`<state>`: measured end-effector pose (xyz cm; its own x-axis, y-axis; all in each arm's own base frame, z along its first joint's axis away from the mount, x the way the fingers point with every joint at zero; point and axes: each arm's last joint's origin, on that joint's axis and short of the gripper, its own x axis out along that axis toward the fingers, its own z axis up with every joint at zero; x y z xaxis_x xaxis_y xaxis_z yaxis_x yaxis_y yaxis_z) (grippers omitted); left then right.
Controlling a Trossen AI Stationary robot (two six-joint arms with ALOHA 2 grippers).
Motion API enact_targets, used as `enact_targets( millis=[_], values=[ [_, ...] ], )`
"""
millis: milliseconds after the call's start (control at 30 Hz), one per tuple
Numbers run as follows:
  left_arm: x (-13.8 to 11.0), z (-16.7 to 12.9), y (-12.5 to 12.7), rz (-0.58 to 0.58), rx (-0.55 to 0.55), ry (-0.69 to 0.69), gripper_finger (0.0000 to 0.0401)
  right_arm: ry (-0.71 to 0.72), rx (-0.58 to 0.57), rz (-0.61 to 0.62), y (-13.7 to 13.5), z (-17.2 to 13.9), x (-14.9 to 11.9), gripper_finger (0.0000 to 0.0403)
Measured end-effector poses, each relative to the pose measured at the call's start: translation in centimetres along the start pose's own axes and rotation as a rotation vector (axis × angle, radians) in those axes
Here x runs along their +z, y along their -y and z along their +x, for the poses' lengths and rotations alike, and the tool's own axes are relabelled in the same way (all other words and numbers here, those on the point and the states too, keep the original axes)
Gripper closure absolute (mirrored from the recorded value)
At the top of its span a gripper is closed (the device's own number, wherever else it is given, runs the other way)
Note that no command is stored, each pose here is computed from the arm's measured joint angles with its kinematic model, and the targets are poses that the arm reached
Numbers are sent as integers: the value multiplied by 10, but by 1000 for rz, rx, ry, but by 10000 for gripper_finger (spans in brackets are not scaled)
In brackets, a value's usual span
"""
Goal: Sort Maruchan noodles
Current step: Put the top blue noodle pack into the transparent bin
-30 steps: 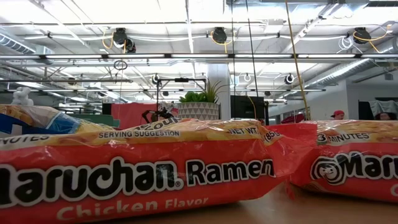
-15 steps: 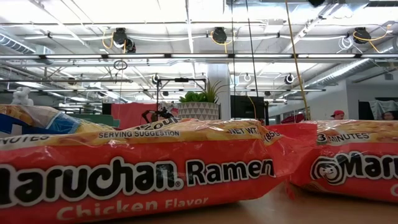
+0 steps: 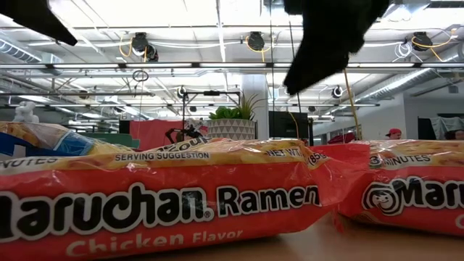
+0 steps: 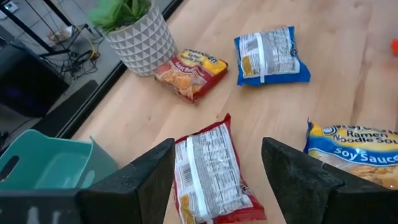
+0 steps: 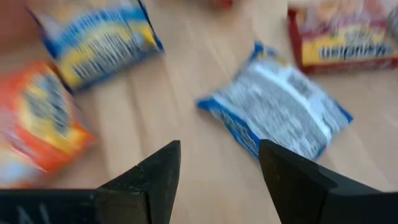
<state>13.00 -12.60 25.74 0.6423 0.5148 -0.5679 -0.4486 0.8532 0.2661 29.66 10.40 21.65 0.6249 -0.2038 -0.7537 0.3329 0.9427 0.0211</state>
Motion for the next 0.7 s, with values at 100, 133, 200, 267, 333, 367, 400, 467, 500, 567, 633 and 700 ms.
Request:
enact_targets(
  millis=[100, 133, 200, 267, 333, 367, 400, 467, 500, 567, 633, 700],
  values=[
    [1, -1, 0, 9, -5, 2, 158, -64, -40, -60, 6, 14, -4, 191],
    [1, -1, 1, 17, -9, 3, 158, -73, -53, -83, 7, 18, -5, 191],
    [2, -1, 2, 30, -21, 7, 158, -85, -86, -123, 9, 27, -6, 190],
    [2, -1, 4, 27, -34, 11, 158, -105, -107, -157, 11, 34, -8, 190],
    [3, -1, 6, 12, -45, 15, 158, -130, -125, -180, 13, 40, -11, 190],
    [3, -1, 7, 3, -52, 12, 158, -144, -136, -186, 14, 44, -12, 190],
    [3, -1, 8, -4, -62, 3, 158, -154, -149, -191, 16, 47, -13, 190],
    [3, -1, 10, -23, -88, -20, 158, -172, -180, -204, 19, 51, -15, 190],
    [3, -1, 12, -35, -105, -32, 158, -182, -190, -213, 21, 54, -16, 190],
    [4, -2, 16, -51, -145, -47, 158, -197, -203, -216, 24, 58, -16, 190],
    [6, -3, 20, -54, -187, -54, 158, -209, -211, -205, 29, 61, -15, 190],
    [8, -4, 24, -59, -223, -47, 158, -226, -203, -188, 34, 63, -13, 190]
  ],
)
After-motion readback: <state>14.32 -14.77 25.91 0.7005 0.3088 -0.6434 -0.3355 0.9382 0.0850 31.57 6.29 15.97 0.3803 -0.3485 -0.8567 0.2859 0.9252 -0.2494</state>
